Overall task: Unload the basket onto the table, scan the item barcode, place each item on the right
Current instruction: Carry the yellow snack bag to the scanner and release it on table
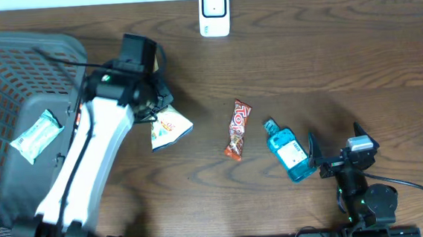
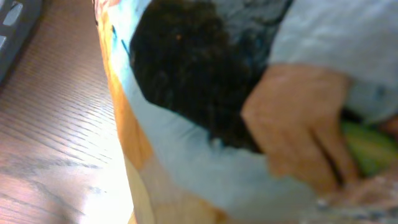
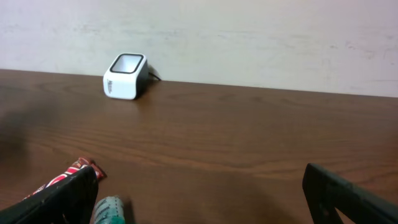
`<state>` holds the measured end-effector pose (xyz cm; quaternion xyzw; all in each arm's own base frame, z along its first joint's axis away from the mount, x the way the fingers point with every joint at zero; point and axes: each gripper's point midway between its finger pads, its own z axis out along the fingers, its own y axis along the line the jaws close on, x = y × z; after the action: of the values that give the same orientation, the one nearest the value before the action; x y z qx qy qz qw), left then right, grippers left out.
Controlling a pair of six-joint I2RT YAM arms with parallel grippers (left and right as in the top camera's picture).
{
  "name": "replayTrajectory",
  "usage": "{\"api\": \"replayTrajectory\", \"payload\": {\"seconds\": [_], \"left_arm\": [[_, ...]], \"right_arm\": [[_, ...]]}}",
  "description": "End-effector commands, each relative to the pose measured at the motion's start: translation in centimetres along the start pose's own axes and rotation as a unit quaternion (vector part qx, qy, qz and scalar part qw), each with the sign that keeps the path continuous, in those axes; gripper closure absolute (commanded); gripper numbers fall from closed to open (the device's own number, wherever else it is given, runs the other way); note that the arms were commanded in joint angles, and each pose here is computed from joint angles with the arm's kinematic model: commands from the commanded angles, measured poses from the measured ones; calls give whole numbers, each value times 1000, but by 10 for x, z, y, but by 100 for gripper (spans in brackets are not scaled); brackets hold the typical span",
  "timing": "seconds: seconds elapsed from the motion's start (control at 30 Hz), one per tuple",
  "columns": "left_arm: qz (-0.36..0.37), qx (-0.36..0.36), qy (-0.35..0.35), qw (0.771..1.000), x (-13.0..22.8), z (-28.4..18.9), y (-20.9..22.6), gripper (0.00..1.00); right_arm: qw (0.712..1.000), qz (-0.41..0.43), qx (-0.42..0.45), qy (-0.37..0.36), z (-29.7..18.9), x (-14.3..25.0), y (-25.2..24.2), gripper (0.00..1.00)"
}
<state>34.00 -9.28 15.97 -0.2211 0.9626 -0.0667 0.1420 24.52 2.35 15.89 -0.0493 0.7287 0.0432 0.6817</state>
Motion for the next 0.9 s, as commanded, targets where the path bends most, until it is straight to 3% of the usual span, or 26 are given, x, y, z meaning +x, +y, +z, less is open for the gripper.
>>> {"api": "replayTrajectory", "payload": {"seconds": [0.0,0.27,0.43,0.53,0.6,0.67,0.8,0.87], "left_arm": [[-7,-66,16,998,-2,37,13,92],[10,-83,40,996,6,87,0,93],[115,-70,41,990,26,102,-31,93],[152,-106,20,982,35,103,-33,92],[174,-124,7,977,40,101,-36,85],[190,-123,3,974,48,100,-43,70],[200,-114,-1,973,61,97,-56,0],[205,-111,-2,972,62,92,-60,1]], "right_arm": [[1000,-4,-2,-1,0,0,1,1],[1000,-4,-2,-1,0,0,1,1],[1000,-4,-2,-1,0,0,1,1],[1000,-4,-2,-1,0,0,1,1],[1000,-4,-2,-1,0,0,1,1],[1000,-4,-2,-1,0,0,1,1],[1000,-4,-2,-1,0,0,1,1],[1000,-4,-2,-1,0,0,1,1]]}}
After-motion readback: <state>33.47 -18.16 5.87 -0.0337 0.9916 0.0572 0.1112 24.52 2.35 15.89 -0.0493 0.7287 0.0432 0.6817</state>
